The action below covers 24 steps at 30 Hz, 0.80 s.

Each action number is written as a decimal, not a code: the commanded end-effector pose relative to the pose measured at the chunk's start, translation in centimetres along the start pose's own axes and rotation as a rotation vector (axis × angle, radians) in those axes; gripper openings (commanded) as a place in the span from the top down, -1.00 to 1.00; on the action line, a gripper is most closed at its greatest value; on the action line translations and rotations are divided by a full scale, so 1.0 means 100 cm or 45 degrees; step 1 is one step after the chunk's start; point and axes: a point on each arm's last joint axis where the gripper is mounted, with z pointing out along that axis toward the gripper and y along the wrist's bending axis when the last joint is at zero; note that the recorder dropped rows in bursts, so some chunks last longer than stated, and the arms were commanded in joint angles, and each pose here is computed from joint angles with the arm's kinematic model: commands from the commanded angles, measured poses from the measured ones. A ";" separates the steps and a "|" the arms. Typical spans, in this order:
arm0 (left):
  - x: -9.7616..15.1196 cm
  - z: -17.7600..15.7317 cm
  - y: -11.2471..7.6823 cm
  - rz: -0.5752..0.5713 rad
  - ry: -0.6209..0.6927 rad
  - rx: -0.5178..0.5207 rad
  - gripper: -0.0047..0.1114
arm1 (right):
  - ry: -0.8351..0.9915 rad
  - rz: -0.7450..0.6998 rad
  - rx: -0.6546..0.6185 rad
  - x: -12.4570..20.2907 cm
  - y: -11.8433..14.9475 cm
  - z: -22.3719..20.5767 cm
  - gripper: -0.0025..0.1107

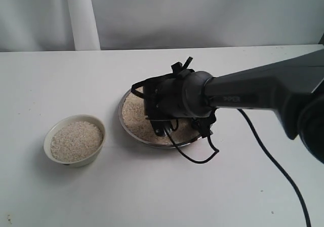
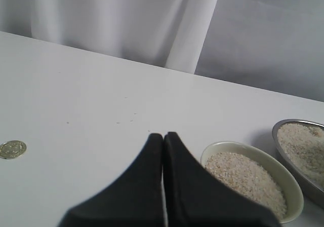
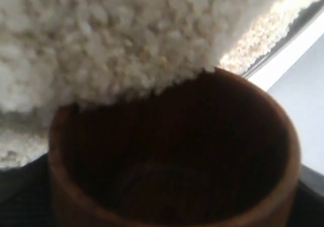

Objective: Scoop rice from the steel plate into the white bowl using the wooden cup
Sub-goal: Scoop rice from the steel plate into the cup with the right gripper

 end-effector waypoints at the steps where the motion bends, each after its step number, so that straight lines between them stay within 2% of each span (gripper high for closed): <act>1: -0.002 0.000 -0.001 -0.006 -0.017 0.011 0.92 | -0.037 -0.076 0.059 -0.015 0.001 -0.001 0.76; 9: -0.002 0.000 -0.001 -0.006 -0.017 0.011 0.92 | -0.096 -0.057 0.029 -0.027 0.009 0.005 0.76; 24: -0.002 0.000 -0.001 -0.006 -0.017 0.011 0.92 | -0.338 0.201 -0.008 -0.046 0.012 0.006 0.76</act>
